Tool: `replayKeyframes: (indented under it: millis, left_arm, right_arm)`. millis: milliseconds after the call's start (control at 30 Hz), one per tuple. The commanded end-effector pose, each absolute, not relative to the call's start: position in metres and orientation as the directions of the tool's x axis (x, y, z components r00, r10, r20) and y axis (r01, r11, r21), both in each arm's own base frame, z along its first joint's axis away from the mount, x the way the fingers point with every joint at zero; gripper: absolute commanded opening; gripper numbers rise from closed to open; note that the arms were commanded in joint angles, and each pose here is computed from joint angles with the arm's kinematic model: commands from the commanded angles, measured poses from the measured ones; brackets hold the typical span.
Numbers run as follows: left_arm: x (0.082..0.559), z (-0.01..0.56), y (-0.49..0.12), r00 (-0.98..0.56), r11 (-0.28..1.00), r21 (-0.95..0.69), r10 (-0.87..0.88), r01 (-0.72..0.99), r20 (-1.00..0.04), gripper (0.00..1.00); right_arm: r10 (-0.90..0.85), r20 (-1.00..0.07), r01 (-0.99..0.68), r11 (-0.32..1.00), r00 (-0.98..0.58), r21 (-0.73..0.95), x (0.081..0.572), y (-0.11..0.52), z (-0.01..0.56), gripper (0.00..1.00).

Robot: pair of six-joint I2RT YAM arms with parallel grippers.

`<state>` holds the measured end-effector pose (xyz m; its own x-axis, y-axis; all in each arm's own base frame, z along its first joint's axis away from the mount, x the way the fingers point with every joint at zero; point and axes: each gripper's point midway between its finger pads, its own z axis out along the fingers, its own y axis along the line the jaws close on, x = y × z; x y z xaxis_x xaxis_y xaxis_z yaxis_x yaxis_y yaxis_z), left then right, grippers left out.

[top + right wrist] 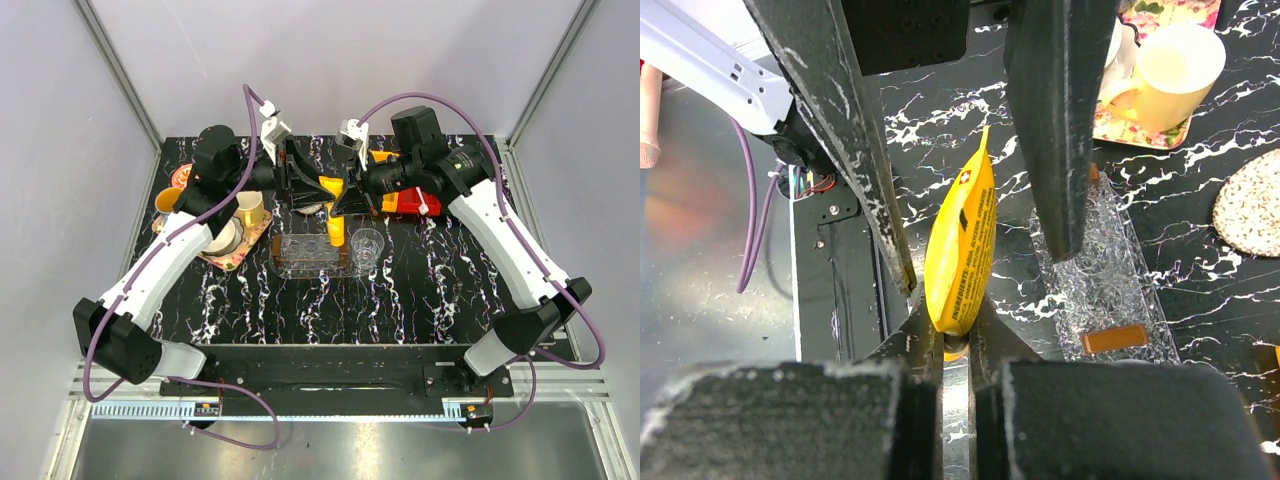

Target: Prepare toiletry sets of a toothbrush and toothpaste on the tray

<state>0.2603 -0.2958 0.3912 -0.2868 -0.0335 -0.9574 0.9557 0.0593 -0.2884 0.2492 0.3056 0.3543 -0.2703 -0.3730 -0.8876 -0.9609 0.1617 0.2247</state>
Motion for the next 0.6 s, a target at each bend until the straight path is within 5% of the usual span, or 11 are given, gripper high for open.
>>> replayKeyframes:
  millis: [0, 300, 567]
  left_arm:
    - [0.252, 0.412, -0.299, -0.217, 0.005, -0.218, -0.057, 0.976, -0.975, 0.48]
    - [0.249, 0.412, -0.3, -0.224, -0.009, -0.224, -0.057, 0.975, -0.973, 0.28]
    - [0.246, 0.412, -0.299, -0.223, -0.016, -0.222, -0.055, 0.975, -0.973, 0.0]
  right_arm:
    - [-0.352, -0.904, -0.97, 0.117, -0.241, 0.213, 0.244, 0.312, 0.364, 0.0]
    - [-0.366, -0.896, -0.968, 0.114, -0.251, 0.224, 0.244, 0.313, 0.356, 0.0]
    - [-0.378, -0.89, -0.967, 0.117, -0.254, 0.226, 0.243, 0.313, 0.352, 0.0]
